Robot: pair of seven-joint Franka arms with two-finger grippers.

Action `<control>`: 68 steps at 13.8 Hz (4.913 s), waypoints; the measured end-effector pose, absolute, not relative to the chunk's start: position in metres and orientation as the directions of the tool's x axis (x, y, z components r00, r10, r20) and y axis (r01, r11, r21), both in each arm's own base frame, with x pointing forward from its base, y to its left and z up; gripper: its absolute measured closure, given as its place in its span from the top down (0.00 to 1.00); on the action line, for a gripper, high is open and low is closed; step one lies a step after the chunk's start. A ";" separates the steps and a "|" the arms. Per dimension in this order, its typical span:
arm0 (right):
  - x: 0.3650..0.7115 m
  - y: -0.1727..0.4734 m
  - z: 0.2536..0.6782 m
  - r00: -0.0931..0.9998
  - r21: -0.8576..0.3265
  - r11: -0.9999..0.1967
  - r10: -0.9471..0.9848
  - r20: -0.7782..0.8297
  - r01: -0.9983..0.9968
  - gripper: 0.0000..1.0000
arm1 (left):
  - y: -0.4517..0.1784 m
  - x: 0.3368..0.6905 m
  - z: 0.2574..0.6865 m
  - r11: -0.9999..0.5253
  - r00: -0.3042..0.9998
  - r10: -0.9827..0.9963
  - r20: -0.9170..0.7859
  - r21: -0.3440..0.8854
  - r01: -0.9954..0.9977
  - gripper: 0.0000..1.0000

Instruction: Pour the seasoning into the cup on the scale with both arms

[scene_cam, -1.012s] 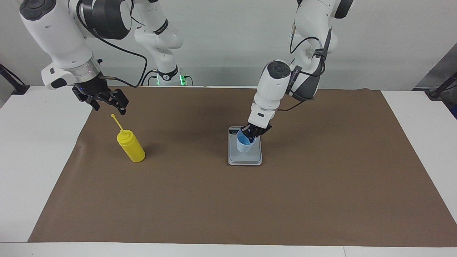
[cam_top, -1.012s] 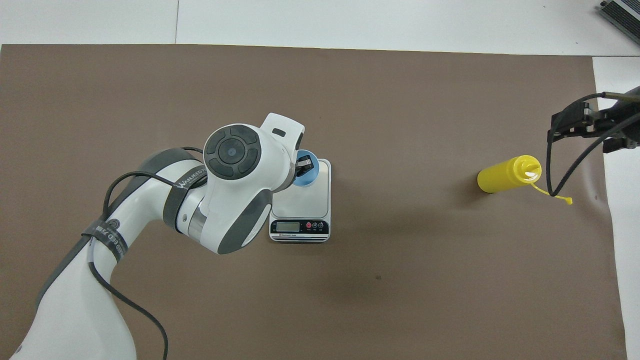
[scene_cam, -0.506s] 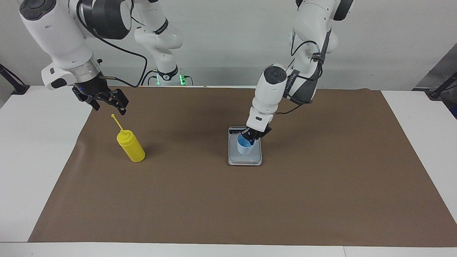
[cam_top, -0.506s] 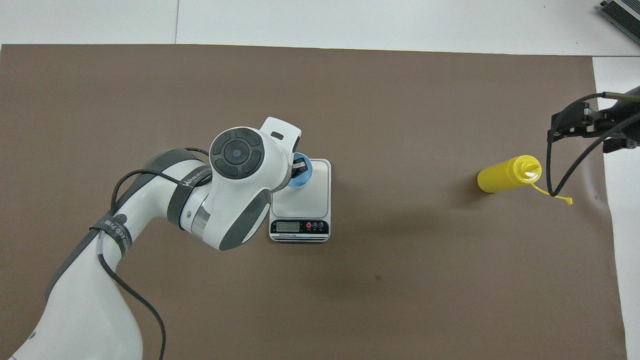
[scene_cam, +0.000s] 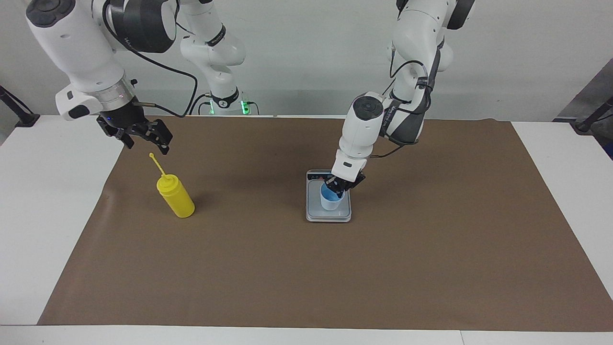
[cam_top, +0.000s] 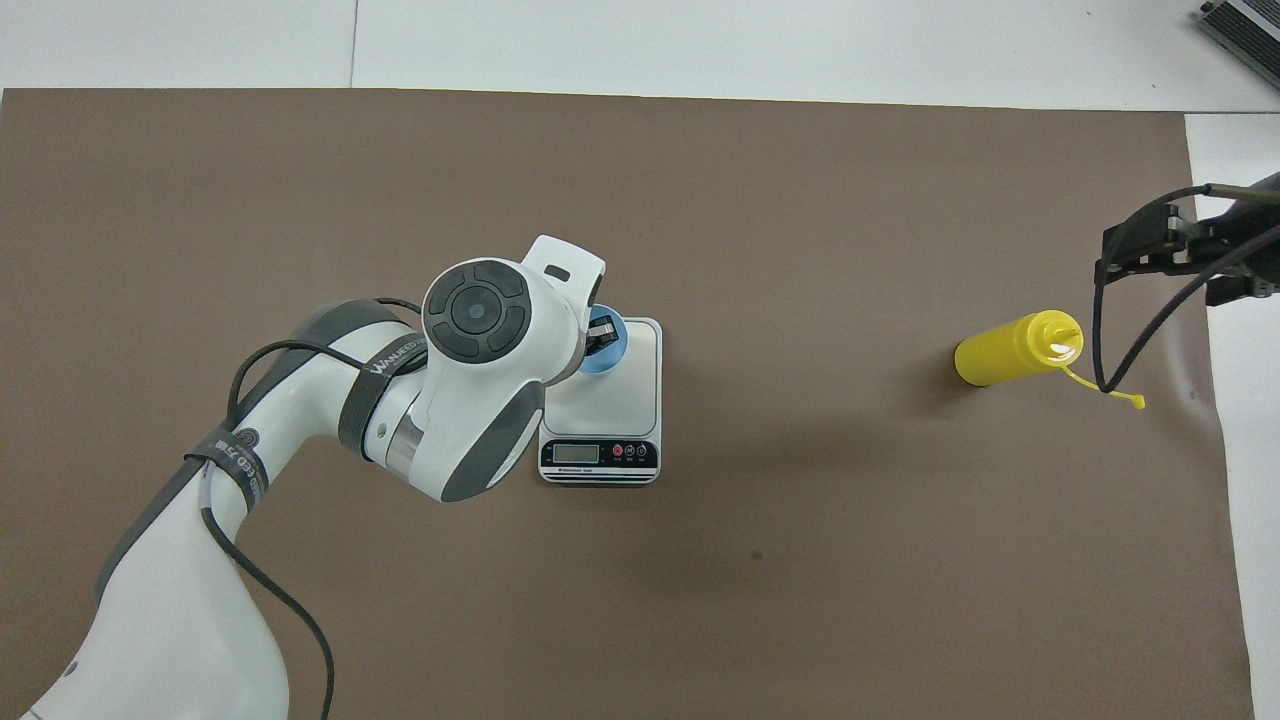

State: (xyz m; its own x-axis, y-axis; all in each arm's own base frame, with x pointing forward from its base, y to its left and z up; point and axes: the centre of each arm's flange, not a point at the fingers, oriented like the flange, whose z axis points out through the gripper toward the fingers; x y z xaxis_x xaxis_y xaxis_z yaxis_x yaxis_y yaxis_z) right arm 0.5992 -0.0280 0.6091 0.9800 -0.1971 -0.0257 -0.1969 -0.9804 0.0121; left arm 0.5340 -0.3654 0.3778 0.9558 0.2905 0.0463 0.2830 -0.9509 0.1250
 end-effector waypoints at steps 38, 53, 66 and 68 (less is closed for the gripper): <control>0.599 -0.028 0.609 0.980 0.012 -0.980 -0.197 -0.026 -0.197 1.00 | -0.070 0.535 0.629 -0.995 0.994 -0.101 0.029 0.001 -0.101 1.00; 0.599 -0.028 0.609 0.980 0.012 -0.980 -0.197 -0.026 -0.197 1.00 | -0.058 0.532 0.631 -0.997 0.997 -0.078 0.011 0.013 -0.078 1.00; 0.599 -0.028 0.609 0.980 0.012 -0.980 -0.197 -0.026 -0.197 1.00 | -0.058 0.532 0.631 -0.997 0.997 -0.077 0.010 0.013 -0.078 1.00; 0.599 -0.028 0.609 0.980 0.012 -0.980 -0.197 -0.026 -0.197 1.00 | -0.058 0.532 0.631 -0.997 0.997 -0.077 0.010 0.013 -0.078 1.00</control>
